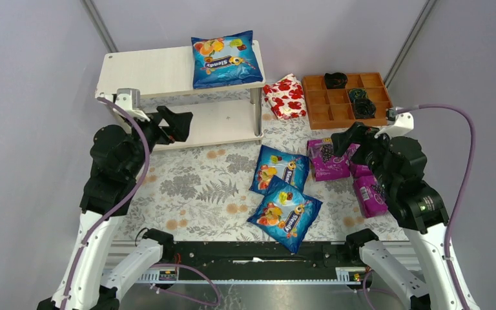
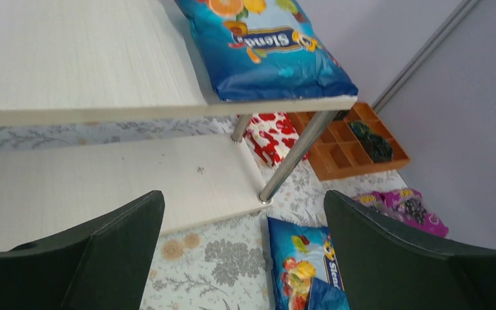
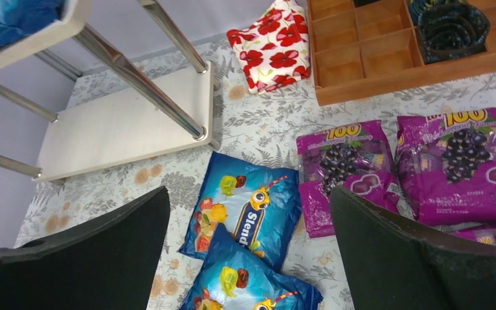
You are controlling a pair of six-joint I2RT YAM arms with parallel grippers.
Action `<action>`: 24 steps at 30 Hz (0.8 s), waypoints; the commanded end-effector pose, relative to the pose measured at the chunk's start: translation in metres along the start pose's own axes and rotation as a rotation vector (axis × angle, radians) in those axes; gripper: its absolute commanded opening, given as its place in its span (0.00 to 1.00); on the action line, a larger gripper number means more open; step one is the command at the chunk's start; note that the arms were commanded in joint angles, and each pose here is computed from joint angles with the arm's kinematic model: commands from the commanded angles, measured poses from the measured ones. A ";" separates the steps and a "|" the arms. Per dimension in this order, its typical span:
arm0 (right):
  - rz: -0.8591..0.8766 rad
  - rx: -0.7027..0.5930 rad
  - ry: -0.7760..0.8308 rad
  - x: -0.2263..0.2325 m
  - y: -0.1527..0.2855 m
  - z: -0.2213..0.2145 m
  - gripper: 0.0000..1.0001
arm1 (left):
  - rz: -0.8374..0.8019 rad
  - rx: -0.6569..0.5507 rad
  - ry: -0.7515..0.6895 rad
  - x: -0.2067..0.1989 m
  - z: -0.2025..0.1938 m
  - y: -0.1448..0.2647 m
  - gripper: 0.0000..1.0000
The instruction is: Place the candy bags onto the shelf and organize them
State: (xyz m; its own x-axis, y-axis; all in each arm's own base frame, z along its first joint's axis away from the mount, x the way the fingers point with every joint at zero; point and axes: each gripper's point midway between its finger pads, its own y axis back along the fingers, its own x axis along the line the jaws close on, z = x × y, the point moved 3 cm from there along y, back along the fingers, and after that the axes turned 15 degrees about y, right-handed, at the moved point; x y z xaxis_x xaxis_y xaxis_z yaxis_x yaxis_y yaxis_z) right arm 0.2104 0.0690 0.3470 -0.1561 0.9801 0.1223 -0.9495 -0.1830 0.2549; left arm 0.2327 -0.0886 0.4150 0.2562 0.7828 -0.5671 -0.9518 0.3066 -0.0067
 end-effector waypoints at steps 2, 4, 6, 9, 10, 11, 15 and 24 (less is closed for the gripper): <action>-0.070 0.076 -0.010 -0.010 -0.015 -0.026 1.00 | -0.105 0.071 0.030 -0.011 -0.019 -0.004 0.99; -0.067 0.135 -0.010 -0.009 -0.024 -0.043 1.00 | -0.106 0.115 0.051 -0.008 -0.032 -0.008 0.99; -0.023 0.198 -0.009 -0.004 -0.030 -0.063 1.00 | -0.109 0.169 0.087 -0.004 -0.047 -0.012 0.99; 0.038 0.286 -0.027 0.005 -0.039 -0.093 1.00 | -0.144 0.281 0.151 -0.002 -0.077 -0.015 0.99; 0.052 0.307 -0.038 0.007 -0.042 -0.101 1.00 | -0.150 0.318 0.174 -0.001 -0.087 -0.015 0.99; 0.058 0.332 -0.051 0.009 -0.046 -0.111 1.00 | -0.151 0.353 0.203 0.001 -0.097 -0.016 0.99; 0.143 0.418 -0.089 0.021 -0.058 -0.148 1.00 | -0.182 0.524 0.347 0.006 -0.143 -0.016 0.99; 0.330 0.588 -0.233 0.049 -0.063 -0.209 1.00 | -0.216 0.845 0.610 -0.004 -0.268 0.024 0.99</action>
State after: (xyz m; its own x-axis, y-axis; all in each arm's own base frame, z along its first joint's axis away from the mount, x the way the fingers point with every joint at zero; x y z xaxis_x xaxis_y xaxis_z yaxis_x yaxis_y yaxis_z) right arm 0.2056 0.1189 0.1344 -0.2095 0.9218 0.3263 -0.6042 -0.3844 0.6980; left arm 0.1914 -0.1948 0.1858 0.0210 0.4817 -0.8761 -0.4936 0.7670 0.4099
